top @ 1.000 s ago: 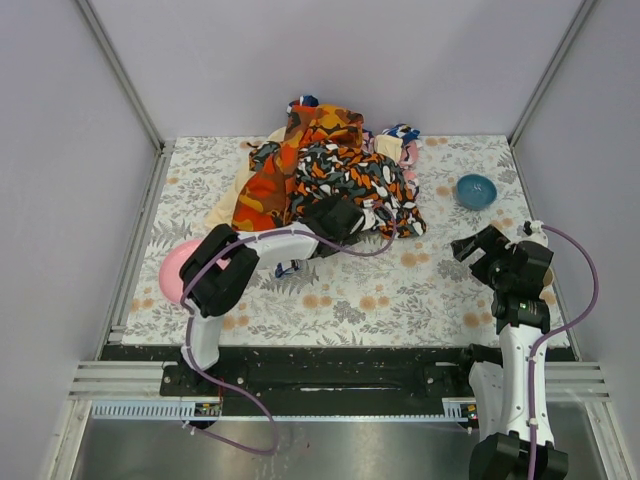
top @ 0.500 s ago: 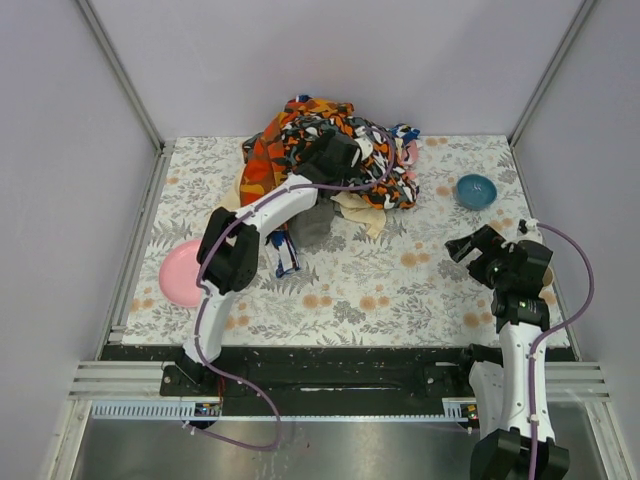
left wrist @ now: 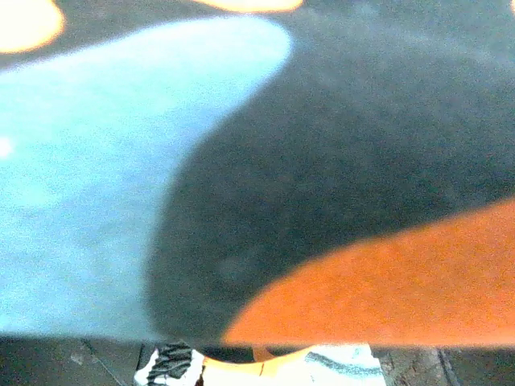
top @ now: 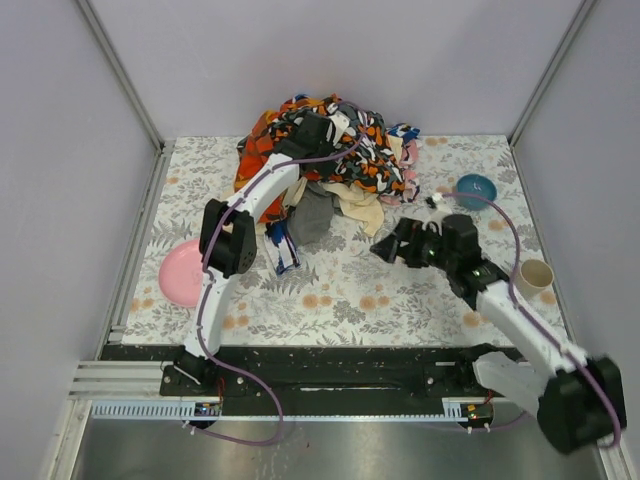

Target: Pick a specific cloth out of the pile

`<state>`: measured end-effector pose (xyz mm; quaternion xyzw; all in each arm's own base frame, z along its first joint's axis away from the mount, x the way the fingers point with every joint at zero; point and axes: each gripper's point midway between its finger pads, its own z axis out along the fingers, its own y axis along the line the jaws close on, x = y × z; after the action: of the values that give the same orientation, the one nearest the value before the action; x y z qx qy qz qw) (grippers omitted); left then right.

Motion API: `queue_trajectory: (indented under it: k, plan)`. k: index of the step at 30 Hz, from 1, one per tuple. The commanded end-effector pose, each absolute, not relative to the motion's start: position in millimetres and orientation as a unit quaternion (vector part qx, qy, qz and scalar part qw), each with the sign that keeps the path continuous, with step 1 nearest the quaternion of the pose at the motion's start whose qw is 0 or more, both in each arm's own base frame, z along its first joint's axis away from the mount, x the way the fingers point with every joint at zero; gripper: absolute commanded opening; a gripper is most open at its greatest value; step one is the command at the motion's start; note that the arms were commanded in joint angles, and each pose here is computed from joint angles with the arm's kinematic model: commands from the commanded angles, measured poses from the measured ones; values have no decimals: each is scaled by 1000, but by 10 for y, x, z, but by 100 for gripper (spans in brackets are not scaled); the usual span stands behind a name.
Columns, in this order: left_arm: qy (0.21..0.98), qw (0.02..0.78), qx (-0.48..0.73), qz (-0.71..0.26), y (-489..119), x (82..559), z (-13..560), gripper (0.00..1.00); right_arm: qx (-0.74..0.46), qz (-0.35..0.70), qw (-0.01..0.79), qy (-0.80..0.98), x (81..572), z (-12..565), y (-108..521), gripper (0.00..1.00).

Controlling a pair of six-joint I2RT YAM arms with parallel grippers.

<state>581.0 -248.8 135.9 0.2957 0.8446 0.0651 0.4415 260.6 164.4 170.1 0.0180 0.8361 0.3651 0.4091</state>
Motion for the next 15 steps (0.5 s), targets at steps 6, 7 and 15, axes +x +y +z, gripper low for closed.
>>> queue_trajectory:
  k: [6, 7, 15]
  plan:
    - [880, 408, 240, -40, -2360, 5747, 1013, 99, 160, 411, 388, 810, 3904, 1438, 2915, 99]
    - [883, 403, 238, -42, -2346, 5736, 979, 99, 180, 430, 380, 799, 3974, 1393, 3054, 99]
    - [895, 360, 234, -118, -2253, 5596, 865, 99, 284, 384, 361, 801, 4544, 860, 3609, 99]
